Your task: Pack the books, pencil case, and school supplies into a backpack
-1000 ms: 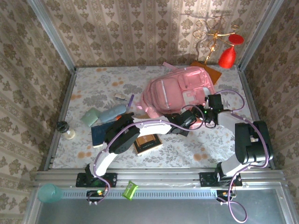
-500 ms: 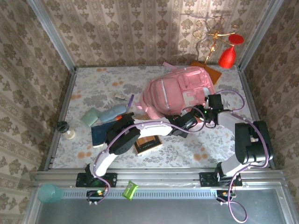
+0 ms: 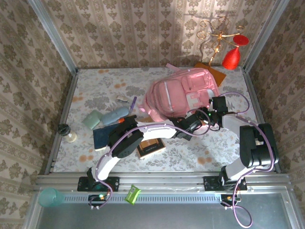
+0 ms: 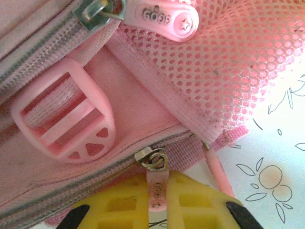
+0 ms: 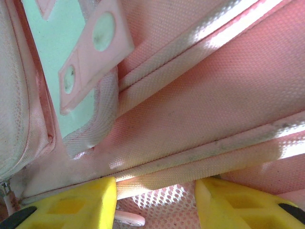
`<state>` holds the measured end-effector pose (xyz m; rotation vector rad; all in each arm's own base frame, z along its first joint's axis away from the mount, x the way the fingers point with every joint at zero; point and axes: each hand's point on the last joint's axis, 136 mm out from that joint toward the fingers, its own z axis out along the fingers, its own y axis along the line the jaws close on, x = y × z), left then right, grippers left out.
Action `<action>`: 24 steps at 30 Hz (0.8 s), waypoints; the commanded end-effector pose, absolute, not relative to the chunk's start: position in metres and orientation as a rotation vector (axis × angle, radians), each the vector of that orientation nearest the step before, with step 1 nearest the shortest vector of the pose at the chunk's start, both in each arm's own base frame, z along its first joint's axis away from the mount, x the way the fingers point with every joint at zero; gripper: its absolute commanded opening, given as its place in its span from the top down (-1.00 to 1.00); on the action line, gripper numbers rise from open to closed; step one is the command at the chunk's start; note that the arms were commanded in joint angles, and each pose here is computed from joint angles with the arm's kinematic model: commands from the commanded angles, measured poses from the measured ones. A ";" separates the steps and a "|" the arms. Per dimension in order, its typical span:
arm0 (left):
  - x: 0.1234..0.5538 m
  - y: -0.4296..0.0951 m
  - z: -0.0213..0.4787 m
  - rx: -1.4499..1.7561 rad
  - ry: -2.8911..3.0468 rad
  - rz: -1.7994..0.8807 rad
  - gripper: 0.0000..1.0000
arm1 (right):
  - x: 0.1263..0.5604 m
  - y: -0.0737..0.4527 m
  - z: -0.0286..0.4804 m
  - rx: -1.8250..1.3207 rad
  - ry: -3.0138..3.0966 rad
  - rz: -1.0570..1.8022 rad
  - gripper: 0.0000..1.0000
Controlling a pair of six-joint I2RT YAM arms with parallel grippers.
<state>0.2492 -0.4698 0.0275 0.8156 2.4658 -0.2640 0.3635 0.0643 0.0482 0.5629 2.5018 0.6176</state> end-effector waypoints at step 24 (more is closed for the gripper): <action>0.258 -0.395 0.046 0.806 2.512 -0.293 1.00 | 0.335 0.043 0.013 0.728 2.631 0.501 0.10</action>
